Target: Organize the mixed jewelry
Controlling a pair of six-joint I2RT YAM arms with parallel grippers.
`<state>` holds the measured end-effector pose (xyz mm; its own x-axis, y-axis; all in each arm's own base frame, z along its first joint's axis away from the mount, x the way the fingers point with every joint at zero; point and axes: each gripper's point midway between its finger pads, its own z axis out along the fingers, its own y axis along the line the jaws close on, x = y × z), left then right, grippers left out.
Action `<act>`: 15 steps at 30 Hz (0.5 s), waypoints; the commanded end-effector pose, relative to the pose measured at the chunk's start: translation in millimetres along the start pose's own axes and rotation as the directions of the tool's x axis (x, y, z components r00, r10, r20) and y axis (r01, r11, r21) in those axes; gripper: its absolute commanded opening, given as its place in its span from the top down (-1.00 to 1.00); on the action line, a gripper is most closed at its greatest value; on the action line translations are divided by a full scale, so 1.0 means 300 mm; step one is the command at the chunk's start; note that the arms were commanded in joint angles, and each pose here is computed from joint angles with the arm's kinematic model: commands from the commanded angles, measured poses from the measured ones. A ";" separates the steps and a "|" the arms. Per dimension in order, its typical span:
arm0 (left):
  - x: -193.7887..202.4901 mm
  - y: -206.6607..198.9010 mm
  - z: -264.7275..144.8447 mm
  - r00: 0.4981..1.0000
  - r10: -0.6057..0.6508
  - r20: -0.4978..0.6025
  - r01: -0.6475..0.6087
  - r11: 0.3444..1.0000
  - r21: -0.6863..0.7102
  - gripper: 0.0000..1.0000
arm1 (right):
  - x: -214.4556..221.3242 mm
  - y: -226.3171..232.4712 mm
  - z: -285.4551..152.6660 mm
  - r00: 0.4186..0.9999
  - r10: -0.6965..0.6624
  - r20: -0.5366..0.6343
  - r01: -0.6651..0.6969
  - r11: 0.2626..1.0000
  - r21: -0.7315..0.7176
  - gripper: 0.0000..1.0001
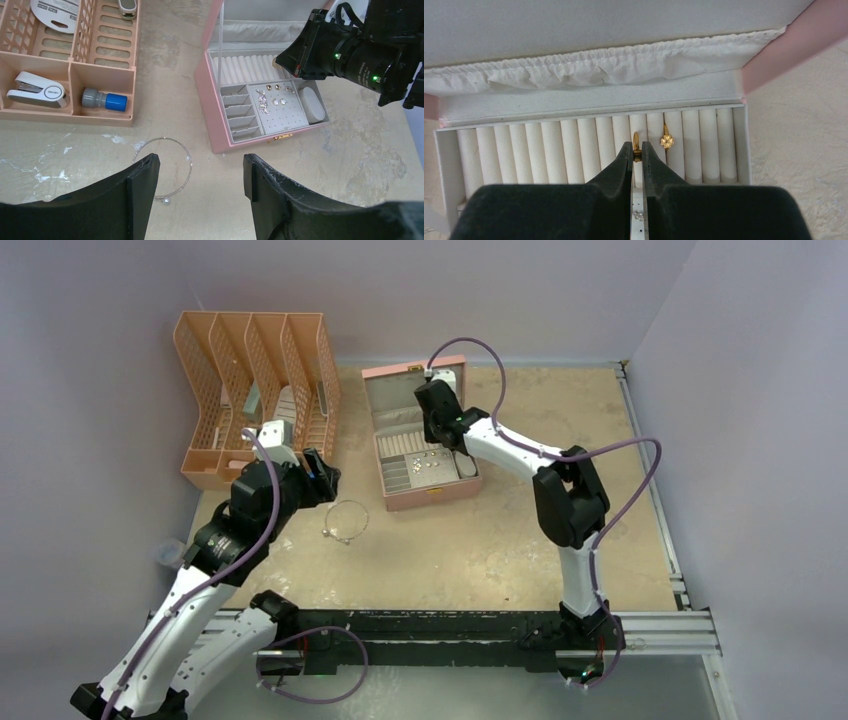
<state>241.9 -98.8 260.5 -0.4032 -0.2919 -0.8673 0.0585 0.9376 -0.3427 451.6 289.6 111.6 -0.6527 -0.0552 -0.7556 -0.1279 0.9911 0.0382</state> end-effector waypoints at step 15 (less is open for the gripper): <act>-0.027 -0.017 0.013 1.000 -0.001 0.028 0.000 0.999 0.037 -0.23 | -0.001 0.026 0.033 0.999 -0.038 -0.008 0.038 0.999 -0.003 0.86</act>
<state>242.3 -100.0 256.9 -0.4177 -0.2935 -0.8599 0.0658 0.9341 -0.3508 452.8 291.9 96.3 -0.6692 -0.0821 -0.7386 -0.1400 0.9900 0.0167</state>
